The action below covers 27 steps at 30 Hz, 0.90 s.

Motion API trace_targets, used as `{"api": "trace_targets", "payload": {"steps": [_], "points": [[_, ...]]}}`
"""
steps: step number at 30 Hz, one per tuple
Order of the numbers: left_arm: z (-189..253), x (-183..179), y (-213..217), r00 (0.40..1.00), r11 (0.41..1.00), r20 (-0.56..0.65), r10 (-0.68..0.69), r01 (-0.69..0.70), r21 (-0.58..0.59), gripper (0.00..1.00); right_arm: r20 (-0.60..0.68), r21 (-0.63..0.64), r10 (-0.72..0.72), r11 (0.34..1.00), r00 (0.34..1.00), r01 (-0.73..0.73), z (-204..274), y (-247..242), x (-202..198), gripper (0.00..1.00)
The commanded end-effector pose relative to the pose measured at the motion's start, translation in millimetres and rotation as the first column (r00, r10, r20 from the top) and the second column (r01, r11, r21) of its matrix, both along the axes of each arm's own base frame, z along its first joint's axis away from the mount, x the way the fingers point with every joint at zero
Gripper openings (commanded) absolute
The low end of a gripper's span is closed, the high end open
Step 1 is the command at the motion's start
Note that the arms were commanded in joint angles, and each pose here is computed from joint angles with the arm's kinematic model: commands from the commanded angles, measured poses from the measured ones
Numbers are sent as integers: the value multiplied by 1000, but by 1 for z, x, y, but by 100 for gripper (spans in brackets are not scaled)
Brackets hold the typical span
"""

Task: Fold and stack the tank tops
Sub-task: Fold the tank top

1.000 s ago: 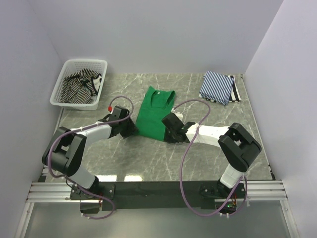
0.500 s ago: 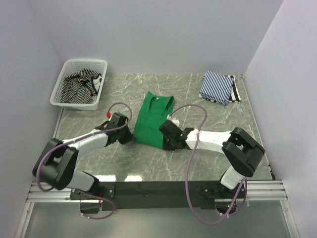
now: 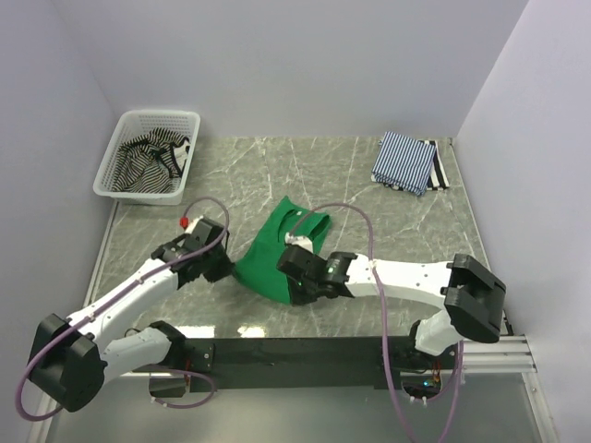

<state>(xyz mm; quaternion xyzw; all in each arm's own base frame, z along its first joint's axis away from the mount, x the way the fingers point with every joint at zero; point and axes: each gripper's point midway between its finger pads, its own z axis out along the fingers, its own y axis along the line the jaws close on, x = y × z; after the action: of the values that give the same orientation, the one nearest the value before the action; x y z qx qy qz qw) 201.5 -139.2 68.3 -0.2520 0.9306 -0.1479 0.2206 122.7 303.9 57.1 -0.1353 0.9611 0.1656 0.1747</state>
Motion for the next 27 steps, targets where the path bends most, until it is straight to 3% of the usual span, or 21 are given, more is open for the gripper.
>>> {"api": "trace_targets", "payload": {"steps": [1,14,20,21,26,27], "points": [[44,39,2,990,999,138,31,-35,29,1,69,-2,-14,1000,997,14,29,5,28,0],[137,178,-78,935,992,353,-10,52,-111,1,172,101,-243,968,954,229,73,-52,155,0],[145,234,-120,925,982,376,-51,116,-152,1,166,115,-335,941,927,319,65,-80,190,0],[127,243,-128,937,982,345,-61,119,-150,1,162,120,-356,933,920,340,63,-87,197,0],[132,285,-170,920,955,377,-107,200,-217,1,150,125,-439,897,886,423,53,-113,226,0],[114,294,-177,927,955,357,-116,203,-216,1,153,129,-465,884,872,449,53,-123,235,0]]}}
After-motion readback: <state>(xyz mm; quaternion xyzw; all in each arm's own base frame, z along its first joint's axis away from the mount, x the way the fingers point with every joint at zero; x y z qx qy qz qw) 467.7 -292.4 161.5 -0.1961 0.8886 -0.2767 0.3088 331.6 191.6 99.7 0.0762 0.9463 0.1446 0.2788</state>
